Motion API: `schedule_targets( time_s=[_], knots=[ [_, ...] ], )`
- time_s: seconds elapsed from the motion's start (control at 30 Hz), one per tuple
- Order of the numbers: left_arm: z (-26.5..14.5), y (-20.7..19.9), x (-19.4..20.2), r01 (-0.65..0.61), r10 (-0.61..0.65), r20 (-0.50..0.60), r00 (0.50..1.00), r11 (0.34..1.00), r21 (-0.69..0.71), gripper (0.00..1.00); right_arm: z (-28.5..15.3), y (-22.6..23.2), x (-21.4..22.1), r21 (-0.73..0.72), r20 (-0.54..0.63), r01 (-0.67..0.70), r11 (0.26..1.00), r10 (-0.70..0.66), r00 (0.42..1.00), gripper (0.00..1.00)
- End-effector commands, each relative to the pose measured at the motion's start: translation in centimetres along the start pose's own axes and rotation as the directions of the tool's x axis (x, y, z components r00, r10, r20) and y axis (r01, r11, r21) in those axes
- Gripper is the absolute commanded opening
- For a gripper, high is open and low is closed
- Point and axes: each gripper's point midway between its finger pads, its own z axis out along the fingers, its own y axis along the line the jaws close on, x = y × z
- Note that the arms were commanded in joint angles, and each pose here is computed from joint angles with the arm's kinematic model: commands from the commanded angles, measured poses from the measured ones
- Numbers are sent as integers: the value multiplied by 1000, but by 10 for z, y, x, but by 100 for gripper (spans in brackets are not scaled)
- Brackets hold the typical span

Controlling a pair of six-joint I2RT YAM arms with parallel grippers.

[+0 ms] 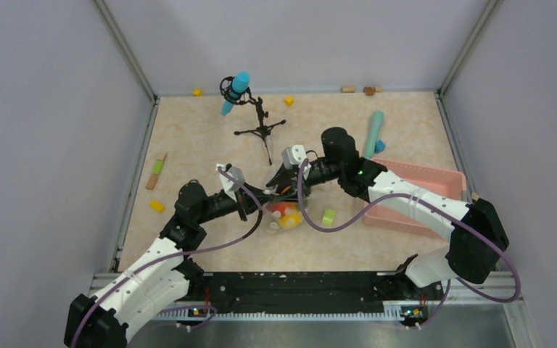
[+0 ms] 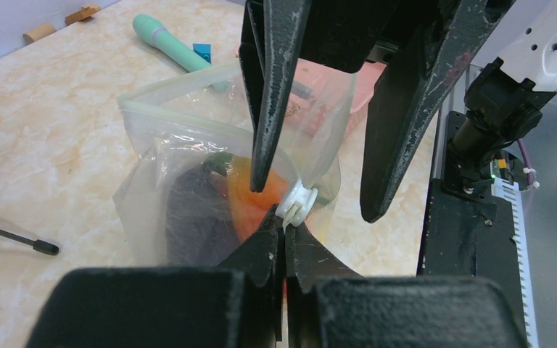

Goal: Place the food in the zip-top bag and seal the zipper
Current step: Zip the zipper food storage bag at the center of the board.

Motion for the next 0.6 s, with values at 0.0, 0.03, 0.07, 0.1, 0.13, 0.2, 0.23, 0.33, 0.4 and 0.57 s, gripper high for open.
schedule_targets(
  time_s=[0.0, 0.03, 0.07, 0.1, 0.13, 0.2, 0.23, 0.33, 0.4, 0.57],
  knots=[
    [4, -3, -24, -44, 43, 47, 998, 999, 16, 0, 7, -3, -23, -4, 39, 67, 998, -67, 997, 42],
    [4, -3, -24, -43, 43, 47, 998, 999, 15, 0, 8, -4, -22, 2, 34, 63, 998, -63, 997, 39],
    [4, -3, -24, -43, 42, 46, 998, 999, 16, 0, 8, -6, -22, 11, 29, 61, 998, -61, 998, 36],
    [4, -2, -24, -42, 42, 45, 998, 999, 15, 0, 8, -7, -22, 18, 27, 60, 998, -61, 998, 34],
    [4, -3, -23, -42, 41, 44, 998, 999, 14, 0, 8, -8, -22, 24, 26, 57, 998, -58, 998, 32],
    [4, -1, -22, -39, 39, 39, 998, 999, 3, 0, 8, -8, -22, 21, 28, 52, 998, -52, 998, 28],
    [4, 0, -22, -39, 39, 40, 998, 999, 0, 0, 9, -8, -22, 20, 28, 49, 999, -50, 998, 24],
    [3, -2, -24, -44, 44, 46, 998, 999, 2, 0, 10, -9, -20, 21, 21, 45, 999, -46, 999, 12],
    [2, -3, -25, -42, 42, 49, 998, 999, 4, 0, 10, -11, -17, 21, 9, 44, 999, -45, 999, 11],
    [0, -1, -28, -41, 42, 63, 997, 999, -21, 0, 12, -17, -5, 27, -31, 63, 998, -62, 998, 0]
  ],
)
